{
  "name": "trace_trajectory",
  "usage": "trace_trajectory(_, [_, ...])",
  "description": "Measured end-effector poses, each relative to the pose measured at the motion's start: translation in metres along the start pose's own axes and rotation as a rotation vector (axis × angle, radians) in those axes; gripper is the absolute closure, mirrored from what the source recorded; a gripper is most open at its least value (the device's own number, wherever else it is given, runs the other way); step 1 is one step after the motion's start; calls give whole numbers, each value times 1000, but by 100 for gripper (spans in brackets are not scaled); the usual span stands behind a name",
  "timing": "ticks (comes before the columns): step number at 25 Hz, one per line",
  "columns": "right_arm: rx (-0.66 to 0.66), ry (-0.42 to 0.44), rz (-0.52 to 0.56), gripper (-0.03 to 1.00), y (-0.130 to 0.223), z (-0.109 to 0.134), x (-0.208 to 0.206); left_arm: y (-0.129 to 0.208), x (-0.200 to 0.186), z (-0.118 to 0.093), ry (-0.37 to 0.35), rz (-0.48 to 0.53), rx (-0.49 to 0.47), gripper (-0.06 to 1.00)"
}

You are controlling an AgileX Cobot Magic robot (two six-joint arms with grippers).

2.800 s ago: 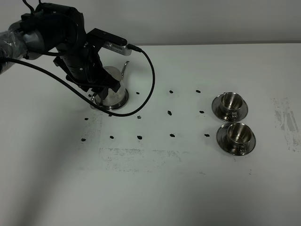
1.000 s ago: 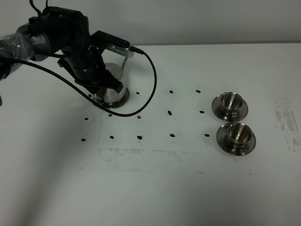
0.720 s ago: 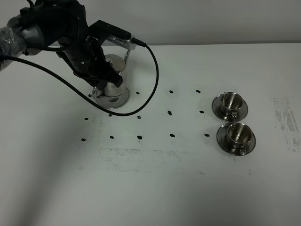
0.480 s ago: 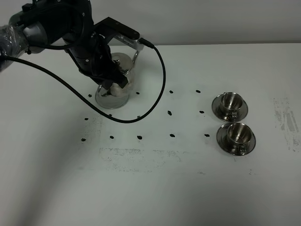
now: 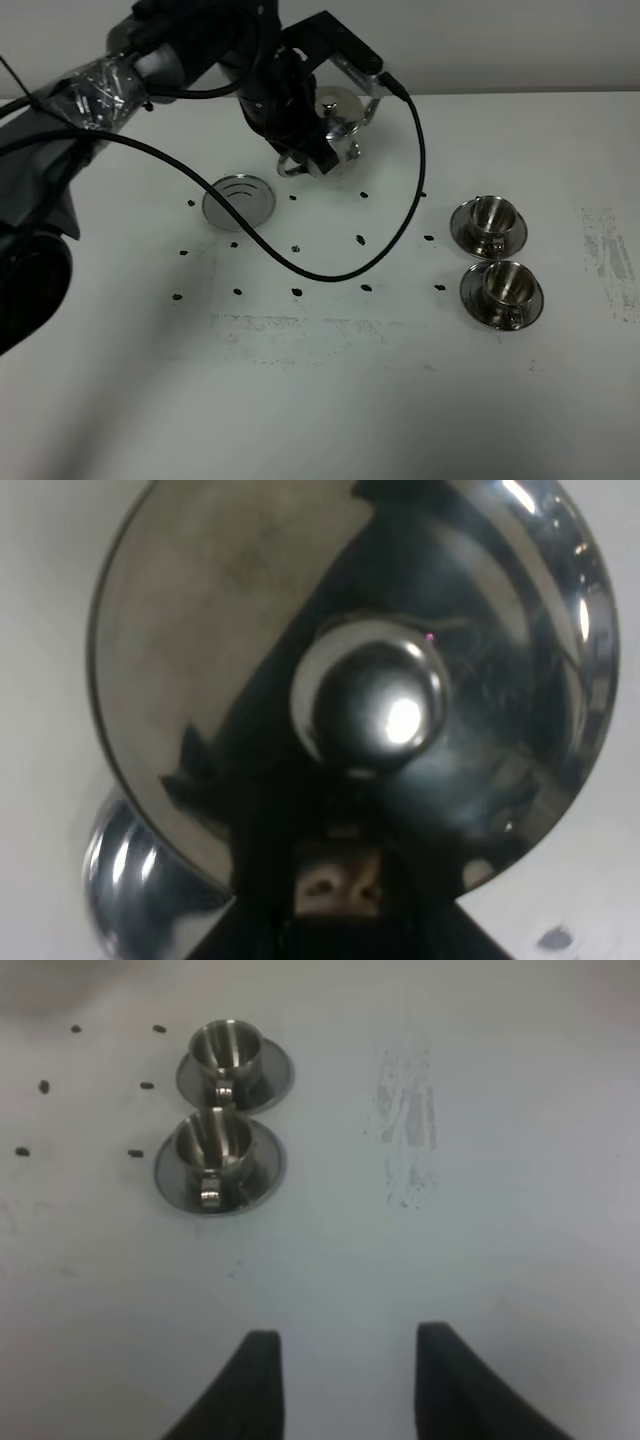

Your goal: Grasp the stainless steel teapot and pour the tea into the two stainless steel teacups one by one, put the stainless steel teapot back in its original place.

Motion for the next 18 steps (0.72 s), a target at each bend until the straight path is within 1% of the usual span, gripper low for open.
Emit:
trace_trajectory(5, [0,0,0,66,0,0,0,-27,3,-10,-8,-41,68,76])
trace_trajectory(9, [0,0,0,66,0,0,0,-36,1,-21,0,-46,126,76])
trace_trajectory(11, [-1,0,0,66,0,0,0,-37,1,-28,14,-36,177,76])
trace_trajectory(13, [-1,0,0,66,0,0,0,-39,1,-36,25,-29,250,76])
trace_trajectory(16, [-1,0,0,66,0,0,0,-42,0,-41,32,-31,332,76])
trace_trajectory(18, [-1,0,0,66,0,0,0,-42,0,-41,31,-32,368,76])
Point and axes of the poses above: a point on each arm's last joint axis where the gripper is mounted, x pointing out along that axis toward the gripper, z along the wrist's bending axis when the last joint is at zero, y = z × x, the point moved 7 cm from there along x, pointing out along that axis toward the gripper, and after that the axes turned 11 degrees about x, right-handed, at the moved point
